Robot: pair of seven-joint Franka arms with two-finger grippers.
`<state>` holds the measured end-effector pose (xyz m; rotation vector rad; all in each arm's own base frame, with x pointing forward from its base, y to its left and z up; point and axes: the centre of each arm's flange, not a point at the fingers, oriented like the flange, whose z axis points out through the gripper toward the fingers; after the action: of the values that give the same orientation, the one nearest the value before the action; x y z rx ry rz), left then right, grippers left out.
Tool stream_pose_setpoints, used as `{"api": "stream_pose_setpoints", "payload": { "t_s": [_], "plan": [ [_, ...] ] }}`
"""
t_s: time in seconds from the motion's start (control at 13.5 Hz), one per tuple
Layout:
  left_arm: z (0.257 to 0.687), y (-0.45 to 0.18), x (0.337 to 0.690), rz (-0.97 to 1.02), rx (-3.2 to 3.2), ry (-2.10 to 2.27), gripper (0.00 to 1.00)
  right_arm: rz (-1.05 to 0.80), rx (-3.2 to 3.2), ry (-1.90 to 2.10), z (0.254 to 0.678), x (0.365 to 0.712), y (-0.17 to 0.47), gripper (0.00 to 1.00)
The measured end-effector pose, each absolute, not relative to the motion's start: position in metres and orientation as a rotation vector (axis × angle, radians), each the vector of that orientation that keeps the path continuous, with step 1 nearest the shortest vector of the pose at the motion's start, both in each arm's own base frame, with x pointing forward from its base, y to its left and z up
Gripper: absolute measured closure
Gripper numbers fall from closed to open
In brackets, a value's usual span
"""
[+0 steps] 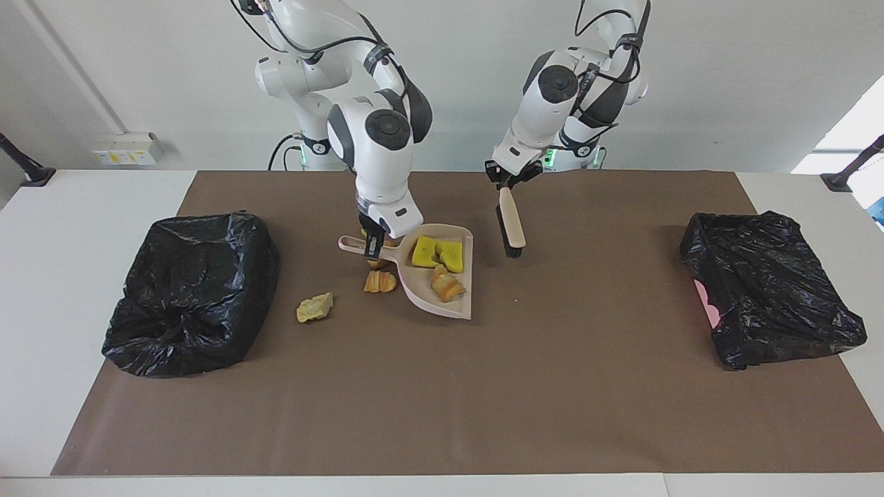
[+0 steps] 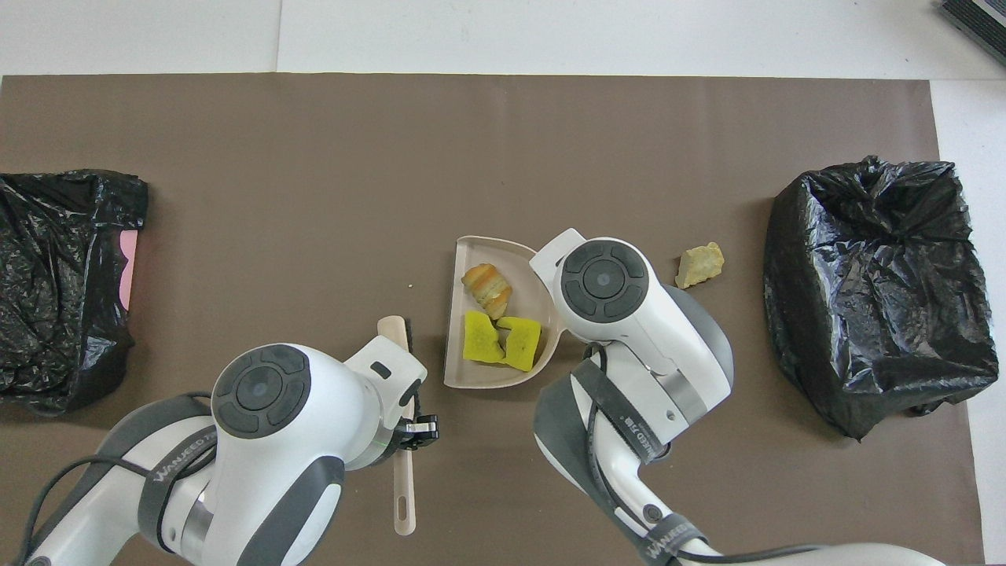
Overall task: Sweep and dump trash in bin
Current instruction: 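Carry the dustpan to the black bag with the right gripper and tip it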
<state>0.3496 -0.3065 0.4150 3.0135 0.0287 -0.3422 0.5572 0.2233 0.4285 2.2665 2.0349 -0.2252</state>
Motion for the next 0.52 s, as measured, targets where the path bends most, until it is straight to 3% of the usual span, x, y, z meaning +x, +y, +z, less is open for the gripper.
{"api": "stream_pose_setpoints", "payload": {
  "t_s": [0.52],
  "plan": [
    [0.375,-0.372,0.300,-0.238,3.011,0.041,0.75,-0.300,2.142,2.247,0.484,0.587,0.101,0.69]
  ]
}}
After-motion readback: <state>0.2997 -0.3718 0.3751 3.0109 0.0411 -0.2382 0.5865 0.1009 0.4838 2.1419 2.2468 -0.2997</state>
